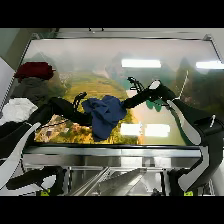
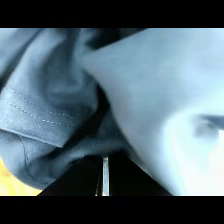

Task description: Fold the shirts.

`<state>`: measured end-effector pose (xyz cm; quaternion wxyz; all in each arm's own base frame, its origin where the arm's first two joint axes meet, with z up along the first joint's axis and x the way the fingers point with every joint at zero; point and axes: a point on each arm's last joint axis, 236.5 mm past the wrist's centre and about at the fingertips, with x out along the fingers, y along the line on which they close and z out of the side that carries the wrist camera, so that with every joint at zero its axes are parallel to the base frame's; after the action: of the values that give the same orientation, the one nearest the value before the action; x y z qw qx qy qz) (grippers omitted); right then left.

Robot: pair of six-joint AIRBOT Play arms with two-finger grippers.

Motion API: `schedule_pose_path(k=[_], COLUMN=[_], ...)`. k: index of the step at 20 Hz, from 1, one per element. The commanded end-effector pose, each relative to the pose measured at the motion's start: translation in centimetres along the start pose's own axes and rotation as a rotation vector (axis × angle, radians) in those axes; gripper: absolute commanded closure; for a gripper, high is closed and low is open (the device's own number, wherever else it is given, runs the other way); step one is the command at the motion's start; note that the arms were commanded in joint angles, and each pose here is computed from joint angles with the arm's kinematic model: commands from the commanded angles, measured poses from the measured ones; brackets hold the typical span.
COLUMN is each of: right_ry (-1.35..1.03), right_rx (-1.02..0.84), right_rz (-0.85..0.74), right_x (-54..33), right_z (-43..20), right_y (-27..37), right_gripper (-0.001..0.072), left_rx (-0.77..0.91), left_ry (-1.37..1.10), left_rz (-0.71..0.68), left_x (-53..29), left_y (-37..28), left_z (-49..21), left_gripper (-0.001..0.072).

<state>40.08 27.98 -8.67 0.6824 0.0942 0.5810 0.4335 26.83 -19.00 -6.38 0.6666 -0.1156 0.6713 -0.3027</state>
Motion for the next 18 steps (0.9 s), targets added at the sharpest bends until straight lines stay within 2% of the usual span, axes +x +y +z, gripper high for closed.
schedule_pose_path(k=[1,4,6,9,12,15,18], right_ry=[0.032,0.000,-0.118,-0.358,-0.598,-0.744,-0.737], right_rx=[-0.032,-0.100,-0.158,-0.344,-0.537,-0.641,-0.575], right_rz=[0.043,0.074,0.038,-0.026,-0.108,-0.140,-0.111], right_x=[-0.9,-6.4,-12.8,-23.2,-31.7,-36.6,-36.1], right_z=[-0.1,1.4,3.6,4.5,2.3,-1.5,-2.5], right_y=[1.8,5.2,8.4,17.3,26.5,32.7,32.8], right_gripper=[0.0691,0.0692,0.0692,0.0691,0.0691,0.0691,0.0691], left_rx=[0.024,0.056,0.073,0.116,0.234,0.334,0.325], left_ry=[-0.081,-0.217,-0.360,-0.561,-0.759,-0.917,-0.931], left_rz=[0.022,0.033,0.074,0.124,0.181,0.196,0.196], left_x=[-3.3,-10.2,-16.4,-24.9,-31.8,-36.1,-35.4], left_y=[0.1,-0.8,-1.2,-4.2,-10.2,-15.6,-15.8], left_z=[1.9,3.7,4.9,4.6,2.5,-0.7,-2.3], left_gripper=[0.0694,0.0695,0.0695,0.0696,0.0696,0.0696,0.0696])
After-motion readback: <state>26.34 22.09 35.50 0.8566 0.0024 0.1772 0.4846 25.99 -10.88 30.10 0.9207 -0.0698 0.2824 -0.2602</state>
